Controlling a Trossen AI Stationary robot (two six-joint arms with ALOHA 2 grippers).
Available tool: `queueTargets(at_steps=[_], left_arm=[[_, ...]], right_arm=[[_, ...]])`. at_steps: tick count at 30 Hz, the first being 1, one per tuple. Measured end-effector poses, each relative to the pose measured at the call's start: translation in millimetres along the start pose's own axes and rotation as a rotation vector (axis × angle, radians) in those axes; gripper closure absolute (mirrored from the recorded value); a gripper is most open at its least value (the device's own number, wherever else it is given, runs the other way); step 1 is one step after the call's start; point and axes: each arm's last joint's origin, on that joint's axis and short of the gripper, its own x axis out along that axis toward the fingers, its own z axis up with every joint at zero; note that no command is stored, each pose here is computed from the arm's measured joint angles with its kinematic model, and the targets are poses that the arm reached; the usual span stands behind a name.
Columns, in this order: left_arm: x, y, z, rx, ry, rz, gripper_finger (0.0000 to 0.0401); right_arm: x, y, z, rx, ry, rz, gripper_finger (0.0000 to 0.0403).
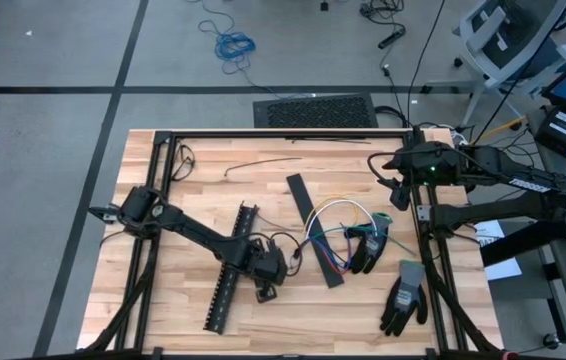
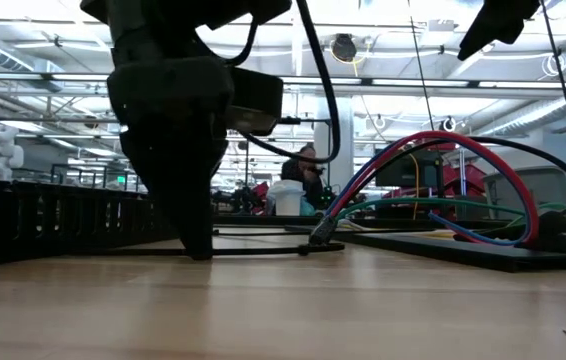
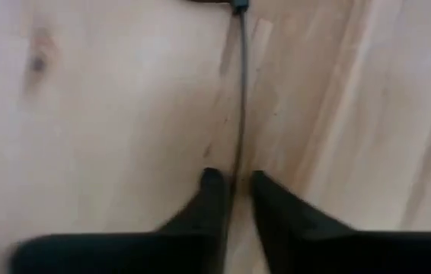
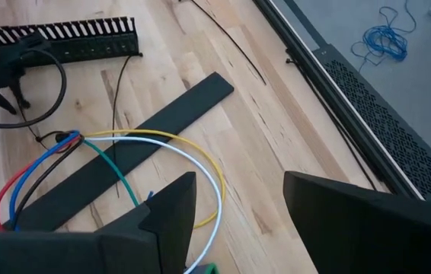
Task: Ziptie cables
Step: Wrap the black zip tie on the cables
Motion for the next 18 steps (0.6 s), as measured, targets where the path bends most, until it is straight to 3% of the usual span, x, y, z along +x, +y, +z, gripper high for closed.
queueTargets(at_steps=[2,4,18], left_arm=[[0.4,0.3,0.8,-0.011,0.012,-0.022,0.0386],[-0.6,0.8,2.7,-0.01,0.022,-0.028,0.0395],[-27.8,18.1,45.3,-0.046,0.028,-0.015,0.04]], right_arm=[[0.1,0.1,0.0,0.0,0.001,0.0,0.0211],[0.0,0.0,0.0,0.0,0.0,0.0,0.0211],[0.0,0.1,0.8,0.001,-0.008,-0.001,0.0211]])
